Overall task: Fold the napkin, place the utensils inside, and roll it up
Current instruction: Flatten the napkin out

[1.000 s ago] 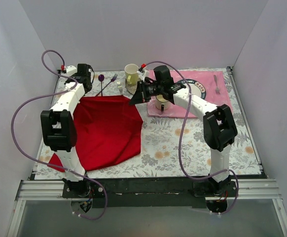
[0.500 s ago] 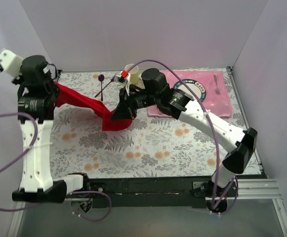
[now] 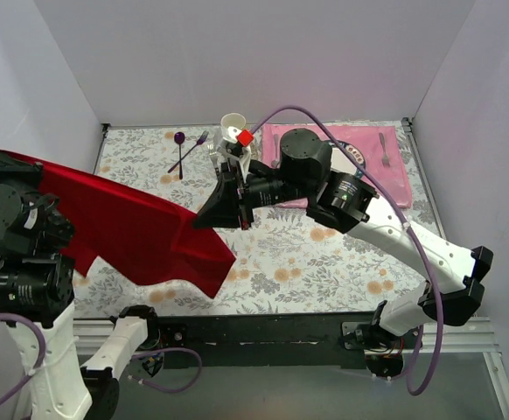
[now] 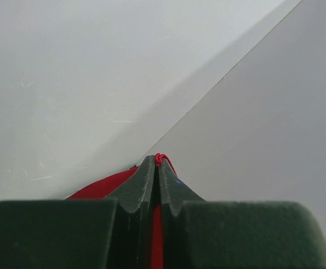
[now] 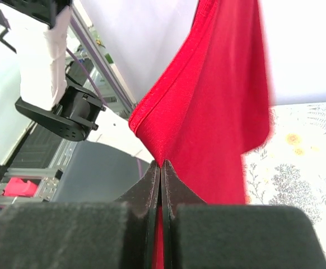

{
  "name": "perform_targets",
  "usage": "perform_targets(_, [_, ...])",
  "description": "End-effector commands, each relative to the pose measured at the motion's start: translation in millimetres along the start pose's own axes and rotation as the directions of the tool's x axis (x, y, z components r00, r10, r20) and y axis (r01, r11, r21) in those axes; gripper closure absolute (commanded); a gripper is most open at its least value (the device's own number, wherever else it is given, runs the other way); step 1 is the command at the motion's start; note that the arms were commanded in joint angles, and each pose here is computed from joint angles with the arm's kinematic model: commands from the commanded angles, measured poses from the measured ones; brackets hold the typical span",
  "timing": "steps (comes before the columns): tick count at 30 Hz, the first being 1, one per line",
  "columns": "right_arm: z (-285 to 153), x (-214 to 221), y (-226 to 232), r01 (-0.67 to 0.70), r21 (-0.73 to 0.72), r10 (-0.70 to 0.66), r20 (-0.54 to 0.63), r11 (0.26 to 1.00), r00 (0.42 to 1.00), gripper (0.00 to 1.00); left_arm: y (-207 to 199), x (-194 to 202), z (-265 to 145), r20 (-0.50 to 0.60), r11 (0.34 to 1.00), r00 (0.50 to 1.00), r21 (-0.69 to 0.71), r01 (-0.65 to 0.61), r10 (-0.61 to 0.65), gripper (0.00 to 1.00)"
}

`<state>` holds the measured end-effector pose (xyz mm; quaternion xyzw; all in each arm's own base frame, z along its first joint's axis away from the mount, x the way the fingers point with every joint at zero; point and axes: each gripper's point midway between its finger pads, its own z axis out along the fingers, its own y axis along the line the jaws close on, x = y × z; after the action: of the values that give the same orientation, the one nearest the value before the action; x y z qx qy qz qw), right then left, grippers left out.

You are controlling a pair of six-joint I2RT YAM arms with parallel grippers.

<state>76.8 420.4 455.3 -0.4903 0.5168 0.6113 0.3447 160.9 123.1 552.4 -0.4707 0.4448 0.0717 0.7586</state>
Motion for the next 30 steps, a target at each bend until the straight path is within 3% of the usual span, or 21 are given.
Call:
perform_targets(1, [-24,-8,-1,-0.056,-0.009,0.056,0.015,0.998,0.998,0.99,-7,52,43,-0.007,0.979,0.984,-0.104,-0.175,0.176,1.00])
perform_targets(4, [-42,4,-61,-0.211,0.063,0.208,0.050,0.975,0.977,0.99,-8,125,69,-0.120,0.935,0.938,-0.108,-0.337,0.325,1.00])
perform_targets(6, [-53,31,-108,-0.329,0.114,0.326,0.048,0.937,0.944,0.99,7,194,87,-0.230,0.874,0.869,-0.119,-0.471,0.437,1.00])
perform_targets(8, [-60,46,-141,-0.363,0.146,0.358,0.057,0.920,0.932,0.99,18,255,92,-0.351,0.836,0.799,-0.074,-0.544,0.489,1.00])
perform_targets(10, [-57,84,-180,-0.434,0.193,0.439,0.022,0.880,0.898,0.99,50,338,95,-0.490,0.756,0.668,-0.027,-0.654,0.561,1.00])
perform_targets(11, [-60,93,-197,-0.435,0.223,0.442,0.020,0.872,0.897,0.99,60,365,95,-0.526,0.735,0.627,-0.005,-0.678,0.574,1.00])
perform_targets(12, [-57,122,-221,-0.479,0.276,0.500,-0.006,0.833,0.866,0.99,80,413,94,-0.598,0.696,0.548,0.021,-0.718,0.584,1.00])
perform_targets(13, [-59,134,-234,-0.444,0.326,0.485,-0.050,0.834,0.873,0.99,88,428,90,-0.646,0.672,0.495,0.039,-0.739,0.581,1.00])
perform_targets(17, [-65,172,-295,-0.408,0.482,0.510,-0.097,0.775,0.855,0.99,125,497,91,-0.714,0.588,0.374,0.065,-0.806,0.592,1.00])
perform_targets(18, [-65,188,-309,-0.421,0.496,0.532,-0.100,0.759,0.841,0.99,140,499,98,-0.738,0.571,0.366,0.031,-0.821,0.567,1.00])
perform_targets(19, [-66,196,-317,-0.429,0.515,0.546,-0.092,0.742,0.833,0.99,155,516,93,-0.766,0.537,0.322,0.036,-0.843,0.556,1.00])
perform_targets(24, [-82,236,-351,-0.394,0.635,0.590,-0.122,0.664,0.798,0.99,171,543,93,-0.802,0.528,0.264,0.074,-0.846,0.536,1.00])
perform_targets(30, [-107,251,-378,-0.310,0.724,0.584,-0.155,0.616,0.797,0.99,150,549,101,-0.792,0.595,0.301,0.096,-0.798,0.532,1.00])
